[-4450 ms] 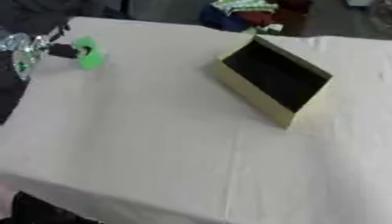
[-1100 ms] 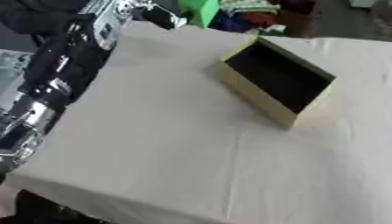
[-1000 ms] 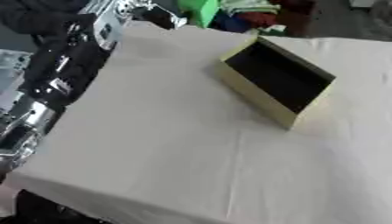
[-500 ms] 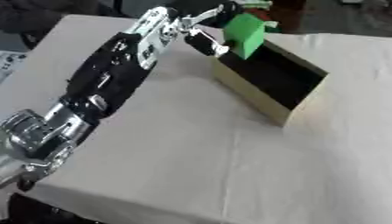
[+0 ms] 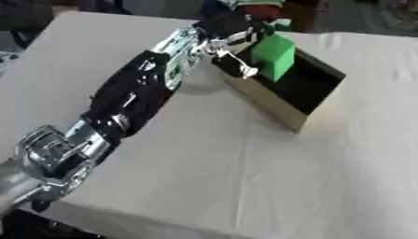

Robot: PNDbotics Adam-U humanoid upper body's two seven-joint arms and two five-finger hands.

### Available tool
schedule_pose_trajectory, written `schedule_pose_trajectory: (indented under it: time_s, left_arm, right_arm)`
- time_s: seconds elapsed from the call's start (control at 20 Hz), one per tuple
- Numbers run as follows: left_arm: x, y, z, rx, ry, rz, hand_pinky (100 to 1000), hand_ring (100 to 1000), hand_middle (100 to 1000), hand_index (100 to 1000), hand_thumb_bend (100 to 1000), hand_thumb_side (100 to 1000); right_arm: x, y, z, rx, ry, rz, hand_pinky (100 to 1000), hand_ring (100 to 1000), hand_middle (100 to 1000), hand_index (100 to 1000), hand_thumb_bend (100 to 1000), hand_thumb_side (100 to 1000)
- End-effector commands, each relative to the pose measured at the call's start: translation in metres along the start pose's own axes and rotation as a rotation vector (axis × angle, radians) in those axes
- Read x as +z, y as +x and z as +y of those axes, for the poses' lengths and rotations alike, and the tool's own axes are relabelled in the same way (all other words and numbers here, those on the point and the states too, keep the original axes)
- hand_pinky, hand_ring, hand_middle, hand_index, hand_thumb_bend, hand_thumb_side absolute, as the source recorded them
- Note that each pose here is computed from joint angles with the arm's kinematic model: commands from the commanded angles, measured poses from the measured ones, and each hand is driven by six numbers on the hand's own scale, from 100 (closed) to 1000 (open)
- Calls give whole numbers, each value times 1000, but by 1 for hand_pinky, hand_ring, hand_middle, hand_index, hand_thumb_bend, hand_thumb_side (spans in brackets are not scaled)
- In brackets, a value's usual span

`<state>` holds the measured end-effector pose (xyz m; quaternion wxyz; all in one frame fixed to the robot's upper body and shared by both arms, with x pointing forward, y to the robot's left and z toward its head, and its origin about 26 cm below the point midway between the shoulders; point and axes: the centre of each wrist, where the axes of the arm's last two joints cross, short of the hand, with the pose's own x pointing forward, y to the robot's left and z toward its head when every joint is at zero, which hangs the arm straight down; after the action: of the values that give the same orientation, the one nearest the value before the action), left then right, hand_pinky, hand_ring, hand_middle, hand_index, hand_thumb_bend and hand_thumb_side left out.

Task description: Pick up objects on the table and place them in the box.

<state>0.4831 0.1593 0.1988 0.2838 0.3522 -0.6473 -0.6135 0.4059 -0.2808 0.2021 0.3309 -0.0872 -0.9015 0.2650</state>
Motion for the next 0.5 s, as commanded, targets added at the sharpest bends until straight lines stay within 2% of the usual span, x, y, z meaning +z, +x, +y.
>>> schedule_pose_trajectory:
  time_s: [0.05,0.15,0.2,0.3,0.5]
  left_arm:
    - [-2,-1,12,-29,48,-1,724,693,747,937,392,592]
    - [-1,-1,11,-30,54,-2,724,693,747,937,392,592]
    - [-1,-1,11,-31,56,-3,739,715,776,943,489,647]
    - [-1,-1,14,-34,66,-10,745,722,785,944,498,652]
    - [2,-4,23,-30,101,-11,742,714,783,943,445,617]
  right_arm:
    - [-8,6,-7,15,-6,-30,641,852,635,827,100,303]
    - [-8,6,-7,15,-6,-29,641,852,635,827,100,303]
    - [-8,6,-7,15,-6,-29,641,852,635,827,100,305]
    - [-7,5,-6,14,-5,-25,641,852,635,827,100,305]
    - [-6,4,-6,16,-7,-20,641,852,635,827,100,306]
